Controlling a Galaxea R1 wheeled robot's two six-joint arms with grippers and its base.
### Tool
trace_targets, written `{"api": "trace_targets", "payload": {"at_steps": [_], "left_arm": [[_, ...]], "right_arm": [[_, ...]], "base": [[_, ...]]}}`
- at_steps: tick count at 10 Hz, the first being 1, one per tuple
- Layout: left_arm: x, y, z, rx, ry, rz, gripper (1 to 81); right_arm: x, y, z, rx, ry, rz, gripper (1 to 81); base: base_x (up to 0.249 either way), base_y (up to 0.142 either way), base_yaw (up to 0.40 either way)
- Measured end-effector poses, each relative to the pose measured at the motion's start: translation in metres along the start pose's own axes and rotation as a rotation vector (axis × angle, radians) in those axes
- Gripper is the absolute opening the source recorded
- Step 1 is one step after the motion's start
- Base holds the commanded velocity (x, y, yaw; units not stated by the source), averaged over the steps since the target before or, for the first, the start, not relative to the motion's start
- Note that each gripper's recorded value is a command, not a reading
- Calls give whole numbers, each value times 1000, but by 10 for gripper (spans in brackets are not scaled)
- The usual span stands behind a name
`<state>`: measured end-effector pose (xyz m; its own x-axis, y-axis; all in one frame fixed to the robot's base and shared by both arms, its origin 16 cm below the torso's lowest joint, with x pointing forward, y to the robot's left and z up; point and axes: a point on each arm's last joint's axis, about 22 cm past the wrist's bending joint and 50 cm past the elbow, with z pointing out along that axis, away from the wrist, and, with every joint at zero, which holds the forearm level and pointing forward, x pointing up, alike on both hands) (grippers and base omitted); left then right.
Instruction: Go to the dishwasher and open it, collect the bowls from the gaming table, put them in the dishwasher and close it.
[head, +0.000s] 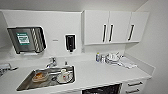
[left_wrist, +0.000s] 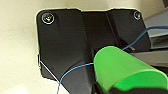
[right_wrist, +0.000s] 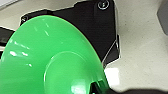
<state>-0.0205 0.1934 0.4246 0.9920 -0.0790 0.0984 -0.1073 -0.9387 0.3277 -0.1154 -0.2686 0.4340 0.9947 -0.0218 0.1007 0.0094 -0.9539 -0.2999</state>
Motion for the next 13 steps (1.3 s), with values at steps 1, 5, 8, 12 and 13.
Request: {"api": "trace_targets", "payload": {"at_steps": [1, 5, 8, 12, 13], "left_arm": [[3, 7, -1, -24, 3, -1, 10], [26, 3, -21, -94, 25, 0, 10], [8, -1, -40, -146, -37, -32, 10], [2, -15, -59, -178, -101, -77, 10], [1, -23, -65, -176, -109, -90, 10]], "right_arm": [[0, -1, -1, 5, 0, 1, 10], [2, 5, -4, -2, -1, 3, 10], [-29, 8, -14, -10, -78, 34, 10], [-68, 7, -30, -16, -183, 71, 10], [-77, 7, -34, -17, -205, 78, 10]], "base": [[0, 0, 0], [0, 0, 0], [0, 0, 0], [0, 0, 0], [0, 0, 0]]}}
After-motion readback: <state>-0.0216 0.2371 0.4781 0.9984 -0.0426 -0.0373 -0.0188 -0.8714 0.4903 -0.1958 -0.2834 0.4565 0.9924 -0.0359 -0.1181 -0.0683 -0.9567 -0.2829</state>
